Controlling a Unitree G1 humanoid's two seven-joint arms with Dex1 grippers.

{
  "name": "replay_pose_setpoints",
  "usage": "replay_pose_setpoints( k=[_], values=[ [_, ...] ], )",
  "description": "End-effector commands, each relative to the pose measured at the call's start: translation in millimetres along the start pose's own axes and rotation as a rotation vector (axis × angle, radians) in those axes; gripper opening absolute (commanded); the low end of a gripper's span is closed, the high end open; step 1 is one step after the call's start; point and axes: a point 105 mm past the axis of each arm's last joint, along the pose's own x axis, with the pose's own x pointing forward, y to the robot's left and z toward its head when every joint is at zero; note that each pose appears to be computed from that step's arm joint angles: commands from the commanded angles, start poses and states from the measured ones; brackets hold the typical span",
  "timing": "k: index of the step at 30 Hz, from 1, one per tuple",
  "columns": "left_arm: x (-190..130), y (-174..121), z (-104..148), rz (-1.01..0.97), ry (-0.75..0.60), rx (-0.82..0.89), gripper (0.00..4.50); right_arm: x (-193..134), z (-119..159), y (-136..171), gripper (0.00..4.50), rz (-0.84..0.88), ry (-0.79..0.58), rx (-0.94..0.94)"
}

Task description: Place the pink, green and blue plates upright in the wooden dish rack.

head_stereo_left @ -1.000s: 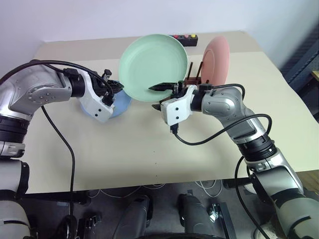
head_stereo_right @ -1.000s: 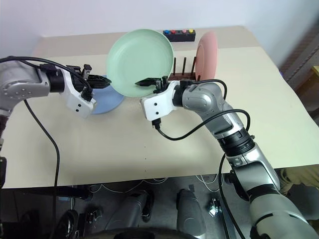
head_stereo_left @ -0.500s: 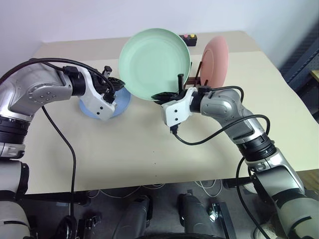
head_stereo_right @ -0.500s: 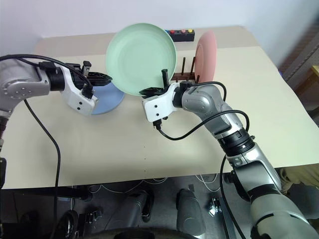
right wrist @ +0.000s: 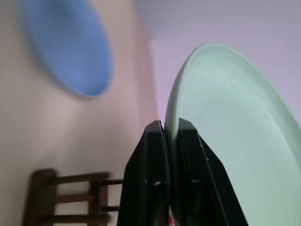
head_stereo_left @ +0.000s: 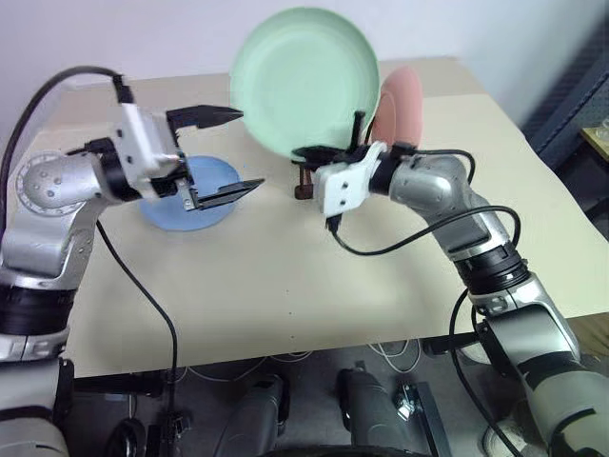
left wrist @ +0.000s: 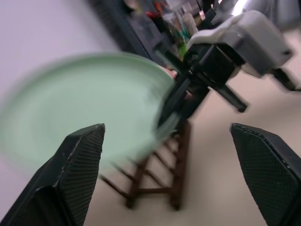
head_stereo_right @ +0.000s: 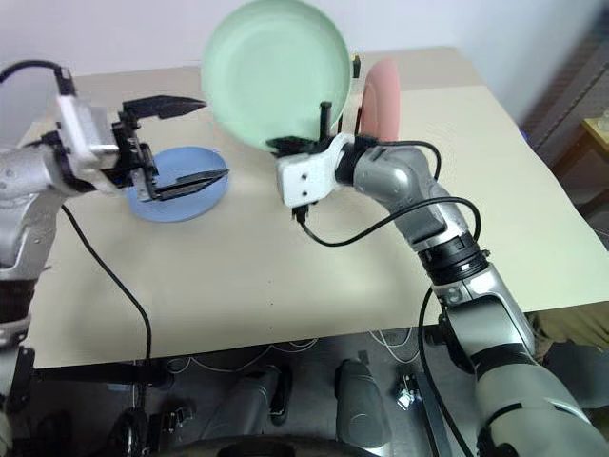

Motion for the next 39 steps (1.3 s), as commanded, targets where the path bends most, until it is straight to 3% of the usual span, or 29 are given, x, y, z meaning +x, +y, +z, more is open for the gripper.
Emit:
replay_pose_setpoints(
  k=[1, 4, 9, 16, 21, 30, 39],
  values=[
    [-8.7, -3.2, 21.5, 0.019, -0.096, -0.202, 4.45, -5.3, 19.0, -42.6, 0.0, -0.142, -0.159, 0.327],
    [-13.4, -1.6, 19.9, 0.059, -0.109, -0.322, 4.45, -12.8, 26.5, -59.6, 0.0, -0.15, -0.293, 0.641],
    [-17.6, -1.3, 15.9, 0.101, -0.105, -0.383, 4.45, -27.7, 31.6, -86.6, 0.0, -0.154, -0.468, 1.076],
    [-21.9, -12.3, 19.2, 0.076, -0.098, -0.408, 4.45, -51.6, -30.1, -107.4, 0.0, -0.391, -0.423, 1.475],
    [-21.5, -18.8, 17.9, 0.045, -0.094, -0.44, 4.45, -58.3, -56.0, -108.0, 0.0, -0.488, -0.457, 1.744],
    [-21.3, -20.2, 17.1, 0.045, -0.093, -0.423, 4.45, -57.5, -53.7, -111.2, 0.0, -0.506, -0.524, 1.896],
    [-22.3, -21.8, 15.3, 0.046, -0.079, -0.409, 4.45, -56.4, -67.8, -94.2, 0.0, -0.561, -0.407, 1.833]
  ],
)
